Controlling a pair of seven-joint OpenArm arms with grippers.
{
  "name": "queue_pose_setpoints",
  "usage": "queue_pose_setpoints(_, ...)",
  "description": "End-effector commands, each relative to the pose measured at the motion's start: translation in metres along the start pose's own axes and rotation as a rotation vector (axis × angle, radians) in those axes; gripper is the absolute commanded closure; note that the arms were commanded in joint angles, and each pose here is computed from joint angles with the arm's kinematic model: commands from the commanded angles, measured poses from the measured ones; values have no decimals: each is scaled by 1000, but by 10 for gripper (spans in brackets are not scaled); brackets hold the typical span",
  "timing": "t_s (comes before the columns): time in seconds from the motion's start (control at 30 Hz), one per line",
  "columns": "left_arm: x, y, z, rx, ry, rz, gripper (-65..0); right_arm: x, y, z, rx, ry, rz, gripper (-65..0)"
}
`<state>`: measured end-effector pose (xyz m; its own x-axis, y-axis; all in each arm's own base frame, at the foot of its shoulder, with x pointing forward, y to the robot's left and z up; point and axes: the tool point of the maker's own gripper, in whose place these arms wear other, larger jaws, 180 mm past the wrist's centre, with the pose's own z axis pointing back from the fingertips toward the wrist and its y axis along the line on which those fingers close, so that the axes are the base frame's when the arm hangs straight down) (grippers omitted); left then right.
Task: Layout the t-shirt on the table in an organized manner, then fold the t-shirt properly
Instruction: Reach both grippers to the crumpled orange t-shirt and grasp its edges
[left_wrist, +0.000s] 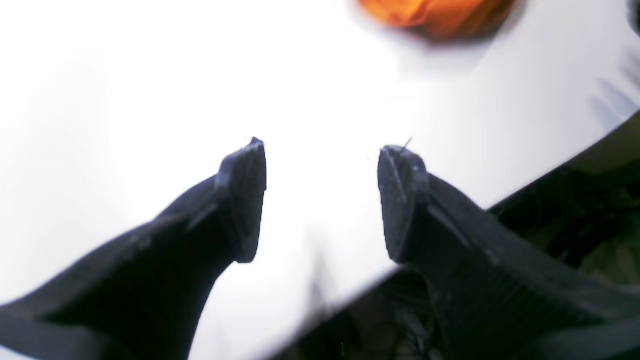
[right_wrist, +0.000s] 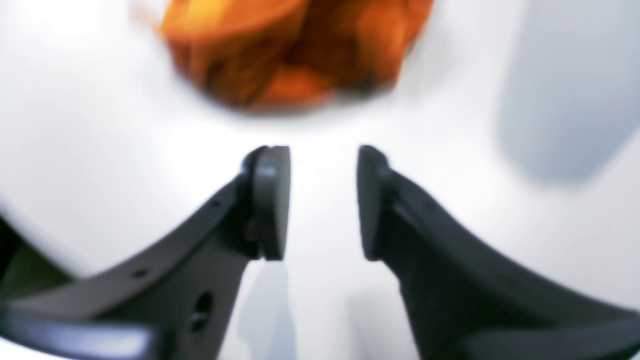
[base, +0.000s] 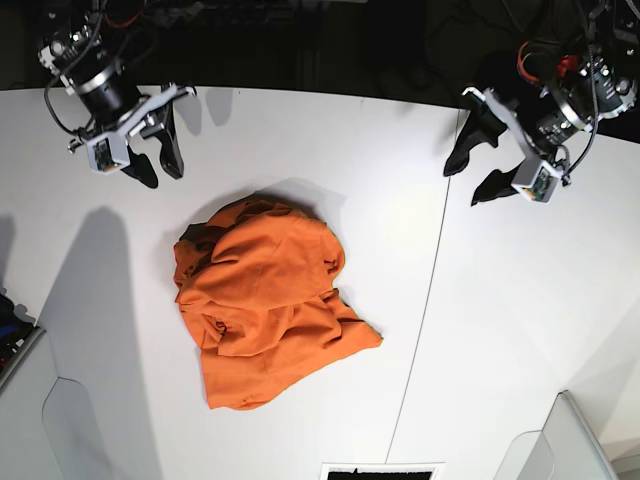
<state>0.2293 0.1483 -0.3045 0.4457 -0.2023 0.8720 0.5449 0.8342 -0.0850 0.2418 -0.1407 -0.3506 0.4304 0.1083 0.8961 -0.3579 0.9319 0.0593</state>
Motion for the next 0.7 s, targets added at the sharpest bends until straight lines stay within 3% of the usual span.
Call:
queue_pose_setpoints(0.0,20,-5,-7,-30,-57,-33,-381,15,-6,-8,-16,-45,-3,-248)
queue_pose_setpoints(0.27,40,-41,-85,-158,-76,-121,-400,28,-46,-72,-157,-54,-52,-262)
queue_pose_setpoints(0.4,40,-51,-125,-191,-64,-97,-427,40,-56,-97,-163,-69,-80,-324)
queue_pose_setpoints(0.67,40,-64,-180,-225,-39,-46,-427,35,-59,-135,-133,-22,-112,-321)
